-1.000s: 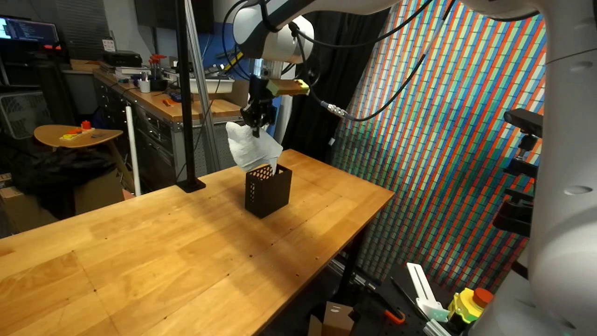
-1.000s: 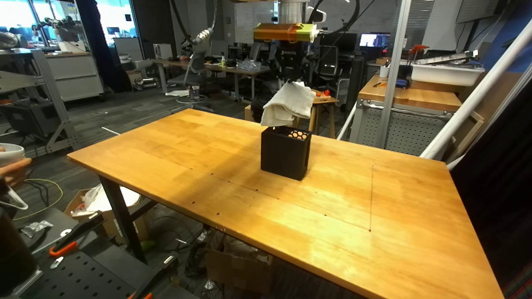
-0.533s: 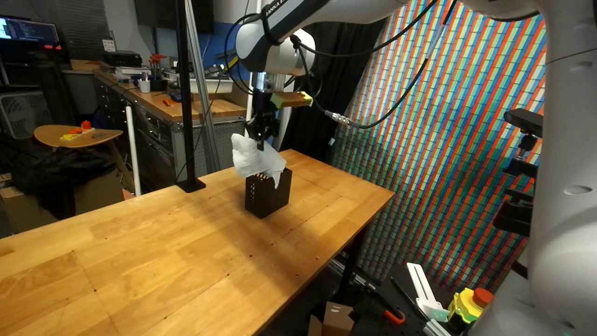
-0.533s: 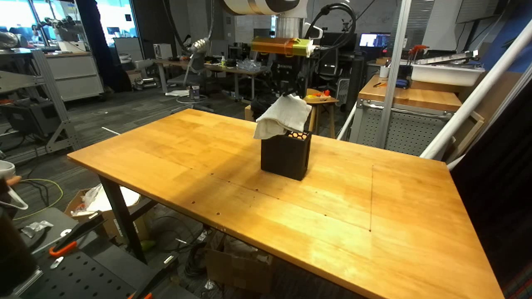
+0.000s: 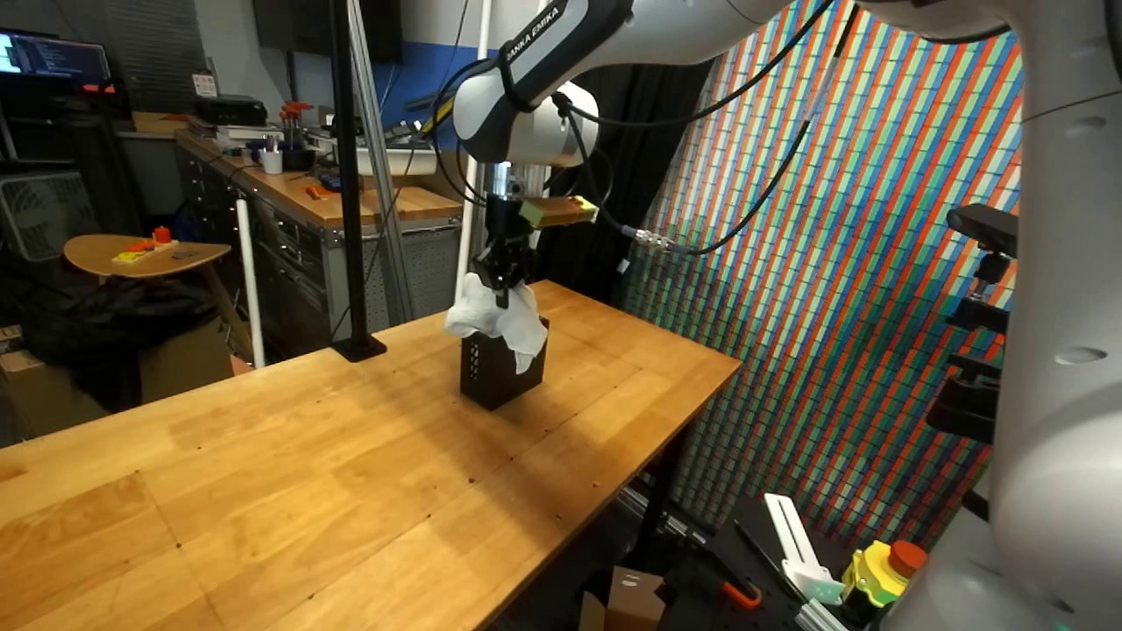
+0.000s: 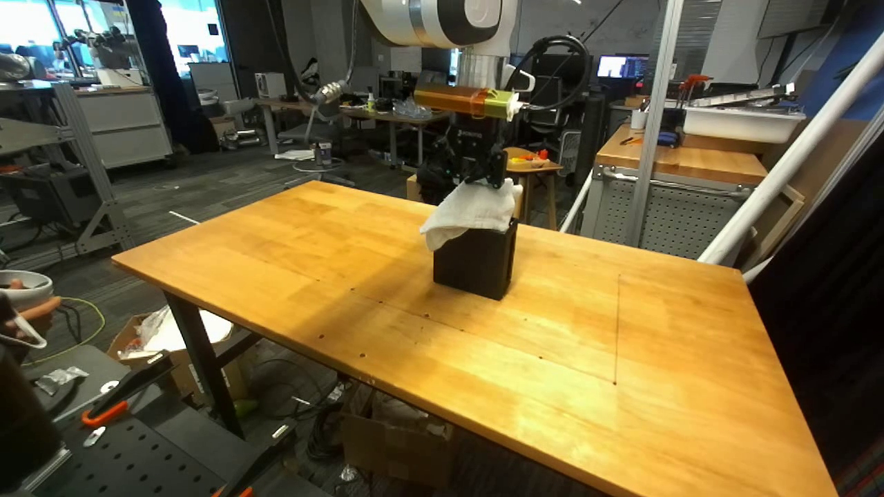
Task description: Put the towel in the box
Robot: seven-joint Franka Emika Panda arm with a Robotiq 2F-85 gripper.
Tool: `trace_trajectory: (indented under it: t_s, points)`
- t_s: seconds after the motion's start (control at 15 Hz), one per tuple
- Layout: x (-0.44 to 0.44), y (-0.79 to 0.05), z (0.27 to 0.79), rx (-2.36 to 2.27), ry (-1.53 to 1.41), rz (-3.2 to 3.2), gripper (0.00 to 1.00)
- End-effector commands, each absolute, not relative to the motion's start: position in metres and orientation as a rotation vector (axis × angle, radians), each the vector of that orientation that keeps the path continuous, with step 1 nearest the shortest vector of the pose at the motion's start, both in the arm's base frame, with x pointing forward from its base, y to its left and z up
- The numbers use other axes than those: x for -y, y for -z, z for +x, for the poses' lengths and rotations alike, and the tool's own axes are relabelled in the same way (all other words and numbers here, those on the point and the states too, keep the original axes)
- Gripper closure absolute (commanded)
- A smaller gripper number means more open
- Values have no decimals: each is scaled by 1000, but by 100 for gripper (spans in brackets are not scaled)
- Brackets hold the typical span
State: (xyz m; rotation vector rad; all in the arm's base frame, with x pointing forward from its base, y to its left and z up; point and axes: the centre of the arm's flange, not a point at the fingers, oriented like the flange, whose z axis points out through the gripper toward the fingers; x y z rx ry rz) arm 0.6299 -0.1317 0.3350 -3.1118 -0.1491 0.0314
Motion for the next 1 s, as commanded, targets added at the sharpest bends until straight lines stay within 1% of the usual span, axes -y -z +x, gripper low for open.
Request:
trace_trajectory:
  t_s: [0.0,0.27,0.93]
  points:
    - [121,-332,637,188,-19,-3085,100]
    - [111,-312,640,239,-73,-3090,100]
    - [133,-286,654,203,-117,-3081,100]
